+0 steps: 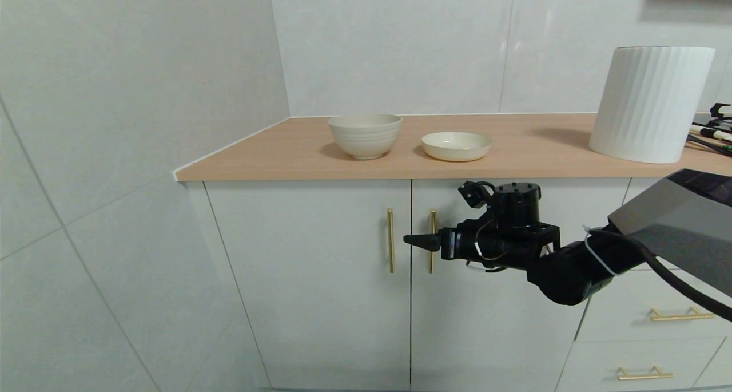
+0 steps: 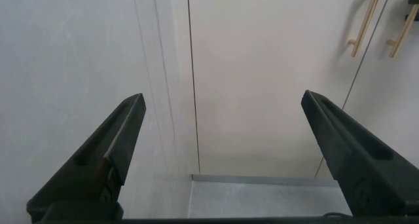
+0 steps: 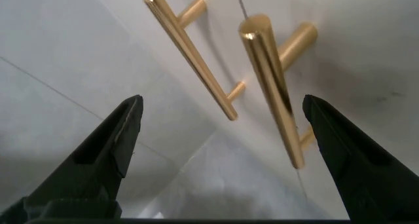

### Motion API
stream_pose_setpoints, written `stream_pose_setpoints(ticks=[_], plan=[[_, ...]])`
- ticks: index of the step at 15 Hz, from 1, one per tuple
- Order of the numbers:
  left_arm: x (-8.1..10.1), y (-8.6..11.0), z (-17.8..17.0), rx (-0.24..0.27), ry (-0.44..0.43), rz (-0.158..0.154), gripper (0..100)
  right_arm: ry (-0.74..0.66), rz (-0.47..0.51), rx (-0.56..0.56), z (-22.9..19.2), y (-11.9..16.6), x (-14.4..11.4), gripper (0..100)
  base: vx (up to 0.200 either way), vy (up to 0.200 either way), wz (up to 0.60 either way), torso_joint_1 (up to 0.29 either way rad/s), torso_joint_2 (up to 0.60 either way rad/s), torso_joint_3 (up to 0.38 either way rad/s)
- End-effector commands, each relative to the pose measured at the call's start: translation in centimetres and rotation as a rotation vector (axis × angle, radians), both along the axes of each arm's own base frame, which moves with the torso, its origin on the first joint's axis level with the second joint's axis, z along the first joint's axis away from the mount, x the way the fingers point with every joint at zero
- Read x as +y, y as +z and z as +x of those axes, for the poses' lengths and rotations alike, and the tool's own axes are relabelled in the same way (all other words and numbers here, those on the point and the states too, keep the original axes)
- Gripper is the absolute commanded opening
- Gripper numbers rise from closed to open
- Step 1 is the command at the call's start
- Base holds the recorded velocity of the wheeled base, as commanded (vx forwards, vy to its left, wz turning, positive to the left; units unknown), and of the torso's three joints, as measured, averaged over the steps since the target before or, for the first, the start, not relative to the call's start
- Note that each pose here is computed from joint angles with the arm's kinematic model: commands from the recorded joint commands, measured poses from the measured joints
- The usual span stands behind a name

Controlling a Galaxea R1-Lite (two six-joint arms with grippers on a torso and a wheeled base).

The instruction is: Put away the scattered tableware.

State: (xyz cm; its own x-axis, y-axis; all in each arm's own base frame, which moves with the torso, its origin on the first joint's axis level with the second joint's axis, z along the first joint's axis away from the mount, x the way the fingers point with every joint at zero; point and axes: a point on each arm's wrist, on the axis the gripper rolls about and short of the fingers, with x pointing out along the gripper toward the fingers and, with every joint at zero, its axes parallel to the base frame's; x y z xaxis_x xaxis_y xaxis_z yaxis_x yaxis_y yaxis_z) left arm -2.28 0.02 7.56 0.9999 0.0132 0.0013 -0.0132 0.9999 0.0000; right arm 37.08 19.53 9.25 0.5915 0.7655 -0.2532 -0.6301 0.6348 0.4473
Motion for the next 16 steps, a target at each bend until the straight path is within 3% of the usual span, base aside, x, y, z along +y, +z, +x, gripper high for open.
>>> stream_pose_setpoints(ticks=[1, 16], plan=[[0.0, 0.0, 0.0, 0.000, 0.001, -0.002, 100, 0.005, 0.010, -0.006, -0.1, 0.2, 0.2, 100, 0.000, 0.000, 0.00, 0.000, 0.00, 0.000], [0.0, 0.0, 0.0, 0.000, 0.001, 0.000, 100, 0.054, 0.032, 0.032, -1.6, -0.3, 1.8, 100, 0.000, 0.000, 0.00, 0.000, 0.00, 0.000]])
